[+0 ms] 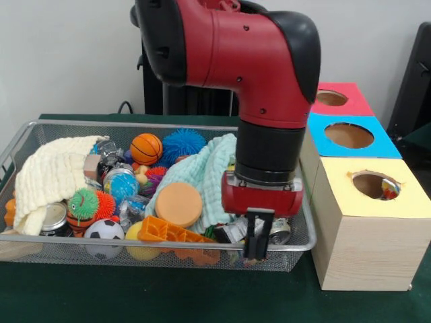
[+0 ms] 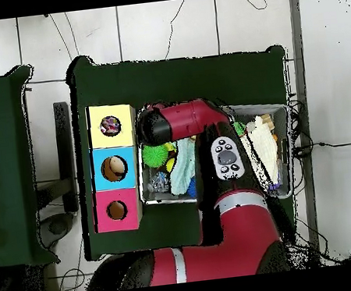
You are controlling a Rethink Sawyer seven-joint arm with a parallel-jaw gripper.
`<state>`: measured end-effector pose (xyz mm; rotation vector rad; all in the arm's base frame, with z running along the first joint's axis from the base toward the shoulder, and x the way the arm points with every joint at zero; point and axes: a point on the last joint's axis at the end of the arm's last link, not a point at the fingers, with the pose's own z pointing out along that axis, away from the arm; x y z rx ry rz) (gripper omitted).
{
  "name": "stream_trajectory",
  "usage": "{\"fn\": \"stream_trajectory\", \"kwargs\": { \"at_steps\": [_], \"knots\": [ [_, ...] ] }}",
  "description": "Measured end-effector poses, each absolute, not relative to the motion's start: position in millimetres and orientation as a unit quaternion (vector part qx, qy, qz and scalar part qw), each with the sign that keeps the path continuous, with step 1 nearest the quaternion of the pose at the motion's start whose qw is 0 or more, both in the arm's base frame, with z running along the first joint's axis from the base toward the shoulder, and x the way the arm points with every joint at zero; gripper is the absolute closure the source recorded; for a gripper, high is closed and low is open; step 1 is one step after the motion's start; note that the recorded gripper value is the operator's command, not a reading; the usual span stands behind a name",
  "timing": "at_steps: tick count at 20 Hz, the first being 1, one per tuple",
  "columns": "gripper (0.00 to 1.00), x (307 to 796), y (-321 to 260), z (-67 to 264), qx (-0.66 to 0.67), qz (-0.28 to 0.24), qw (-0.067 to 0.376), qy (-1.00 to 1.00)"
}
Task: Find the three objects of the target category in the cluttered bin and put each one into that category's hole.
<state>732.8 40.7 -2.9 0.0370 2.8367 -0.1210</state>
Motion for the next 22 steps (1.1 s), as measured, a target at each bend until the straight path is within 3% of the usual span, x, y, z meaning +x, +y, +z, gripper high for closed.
{"fn": "stream_trajectory", "kwargs": {
  "at_steps": [9, 22],
  "knots": [
    [1.0, 728, 1, -4, 0.041, -0.044, 0.142, 0.988],
    [1.0, 707, 19, 26, 0.036, -0.029, 0.106, 0.993]
  ]
}}
